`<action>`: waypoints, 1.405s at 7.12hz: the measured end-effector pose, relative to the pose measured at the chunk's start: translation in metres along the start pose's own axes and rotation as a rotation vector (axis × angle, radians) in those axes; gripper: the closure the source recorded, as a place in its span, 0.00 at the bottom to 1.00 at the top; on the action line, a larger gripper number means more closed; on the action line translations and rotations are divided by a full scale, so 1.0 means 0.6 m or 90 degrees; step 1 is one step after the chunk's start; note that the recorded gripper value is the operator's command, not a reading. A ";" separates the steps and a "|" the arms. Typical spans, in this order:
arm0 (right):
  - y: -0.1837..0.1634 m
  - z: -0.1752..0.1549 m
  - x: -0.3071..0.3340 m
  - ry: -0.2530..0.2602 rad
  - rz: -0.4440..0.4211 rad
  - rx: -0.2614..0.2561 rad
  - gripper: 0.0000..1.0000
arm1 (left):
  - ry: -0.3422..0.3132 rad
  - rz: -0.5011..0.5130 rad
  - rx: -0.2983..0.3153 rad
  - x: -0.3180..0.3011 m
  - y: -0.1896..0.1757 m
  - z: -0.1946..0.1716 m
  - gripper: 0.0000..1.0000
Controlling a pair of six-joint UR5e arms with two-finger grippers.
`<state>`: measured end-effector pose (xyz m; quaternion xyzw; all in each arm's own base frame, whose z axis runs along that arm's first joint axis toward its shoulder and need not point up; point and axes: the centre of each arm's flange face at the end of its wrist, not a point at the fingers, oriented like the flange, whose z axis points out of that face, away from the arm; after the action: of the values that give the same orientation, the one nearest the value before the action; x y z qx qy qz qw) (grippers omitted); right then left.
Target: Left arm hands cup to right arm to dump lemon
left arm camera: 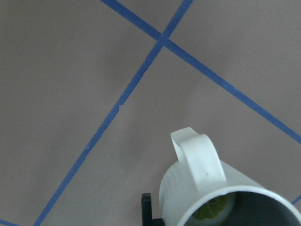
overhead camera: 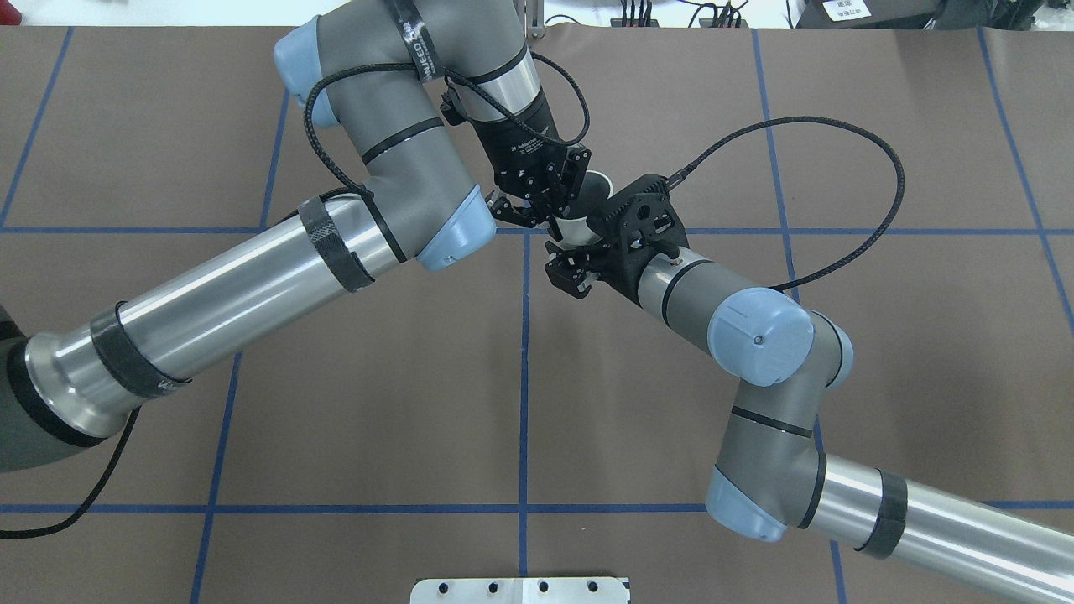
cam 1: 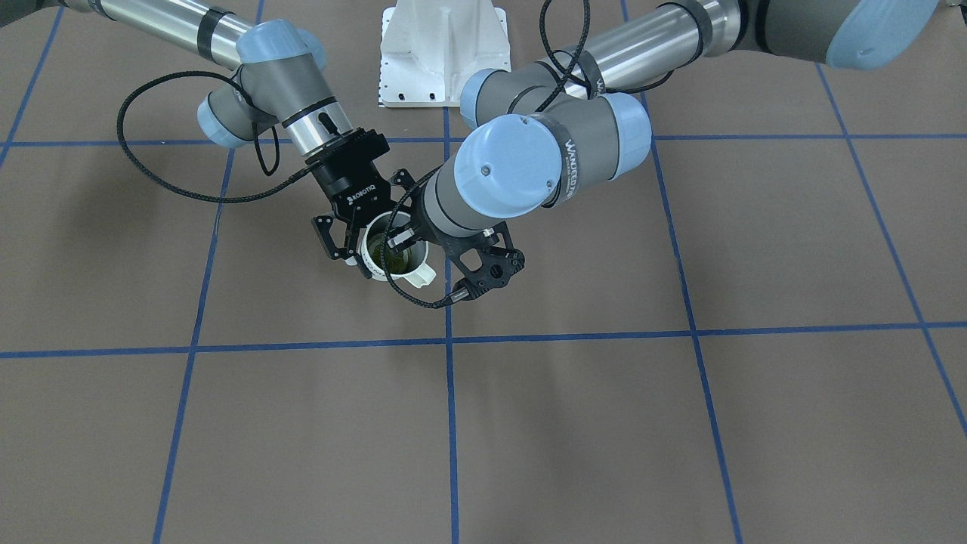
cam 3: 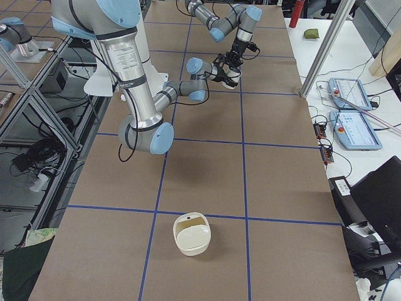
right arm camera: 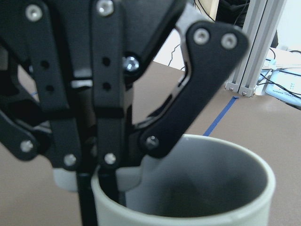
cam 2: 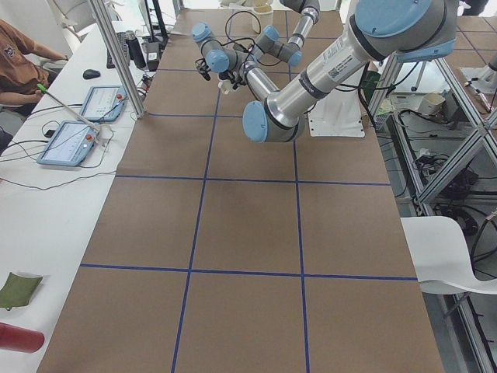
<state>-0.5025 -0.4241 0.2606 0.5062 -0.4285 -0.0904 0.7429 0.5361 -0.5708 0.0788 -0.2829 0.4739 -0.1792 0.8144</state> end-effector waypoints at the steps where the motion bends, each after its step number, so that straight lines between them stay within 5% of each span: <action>1: 0.000 0.001 0.001 0.001 0.013 0.000 1.00 | 0.002 0.006 0.000 -0.001 0.000 0.000 0.01; 5: 0.004 0.002 0.005 0.004 0.054 -0.004 1.00 | 0.056 0.061 0.011 -0.007 -0.014 -0.025 0.00; 8: 0.002 -0.009 0.043 0.023 0.054 0.000 1.00 | 0.088 0.046 0.053 -0.013 -0.074 -0.115 0.00; 10: 0.013 -0.087 0.159 0.070 0.055 0.009 0.89 | 0.105 0.033 0.091 -0.030 -0.115 -0.162 0.00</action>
<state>-0.4080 -0.4393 0.3124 0.4966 -0.4093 -0.0269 0.7649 0.4409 -0.6425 0.0963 -0.1961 0.5322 -0.2139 0.7953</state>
